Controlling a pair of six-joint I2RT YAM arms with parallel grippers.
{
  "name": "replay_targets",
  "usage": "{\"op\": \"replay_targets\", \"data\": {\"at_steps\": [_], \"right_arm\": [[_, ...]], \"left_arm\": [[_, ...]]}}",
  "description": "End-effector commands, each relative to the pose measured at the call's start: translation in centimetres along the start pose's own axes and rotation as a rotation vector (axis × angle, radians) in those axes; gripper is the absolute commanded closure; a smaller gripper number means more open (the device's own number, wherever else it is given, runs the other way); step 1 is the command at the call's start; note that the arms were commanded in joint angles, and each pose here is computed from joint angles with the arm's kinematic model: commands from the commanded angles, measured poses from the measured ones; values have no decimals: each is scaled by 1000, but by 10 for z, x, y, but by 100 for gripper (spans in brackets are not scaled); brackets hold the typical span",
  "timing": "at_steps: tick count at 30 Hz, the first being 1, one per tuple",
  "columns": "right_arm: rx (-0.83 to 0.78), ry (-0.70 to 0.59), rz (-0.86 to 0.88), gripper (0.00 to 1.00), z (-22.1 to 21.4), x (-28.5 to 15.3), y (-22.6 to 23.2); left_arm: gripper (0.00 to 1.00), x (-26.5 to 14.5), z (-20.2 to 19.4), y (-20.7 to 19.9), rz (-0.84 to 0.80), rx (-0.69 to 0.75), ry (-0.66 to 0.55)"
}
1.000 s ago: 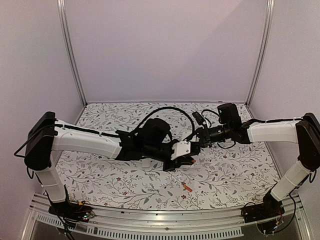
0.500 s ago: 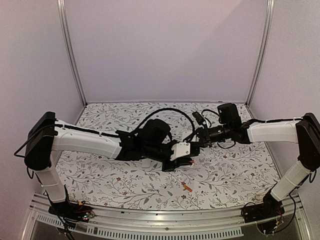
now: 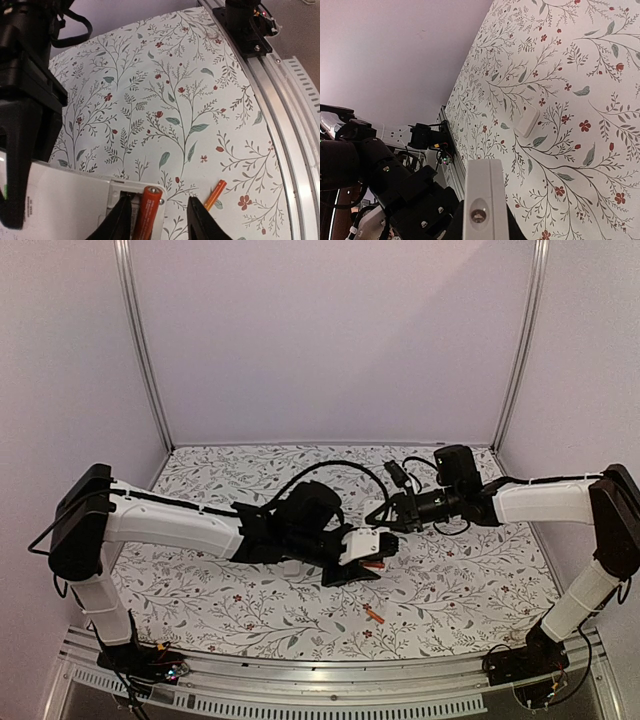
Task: Load the batteries into the remote control
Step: Place the battery in the battery compartment, then load the battery into the battery compartment.
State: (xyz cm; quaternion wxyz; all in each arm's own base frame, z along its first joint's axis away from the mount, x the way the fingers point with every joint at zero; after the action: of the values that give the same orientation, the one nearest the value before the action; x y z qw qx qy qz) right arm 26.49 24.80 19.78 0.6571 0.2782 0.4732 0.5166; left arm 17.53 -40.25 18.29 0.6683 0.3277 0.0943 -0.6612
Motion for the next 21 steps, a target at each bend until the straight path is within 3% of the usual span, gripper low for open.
{"op": "replay_targets", "data": {"at_steps": [1,15,18,19,21], "right_arm": [[-11,25,46,100,3,5,7],[11,33,33,100,1,9,-1],[11,33,31,100,1,9,-1],[10,31,31,100,2,8,0],[10,29,31,100,2,8,0]], "left_arm": [[59,-7,0,6,60,-14,11],[43,-47,35,19,220,-15,-97],[39,-55,35,24,279,-73,-104],[34,-59,34,26,302,-113,-109],[4,-71,31,32,376,-233,-134]]}}
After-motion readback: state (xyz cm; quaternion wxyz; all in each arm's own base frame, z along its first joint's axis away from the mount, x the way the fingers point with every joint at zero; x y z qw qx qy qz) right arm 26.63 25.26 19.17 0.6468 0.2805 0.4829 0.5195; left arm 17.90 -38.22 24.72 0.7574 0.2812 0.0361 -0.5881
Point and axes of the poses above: each gripper's point midway between its finger pads, its own x axis out along the fingers, its own y axis along the line the jaws close on, z = x × y, the point moved 9 cm from there along -x, back along the fingers, and after that the axes turned 3 degrees about x, right-handed, at the moved point
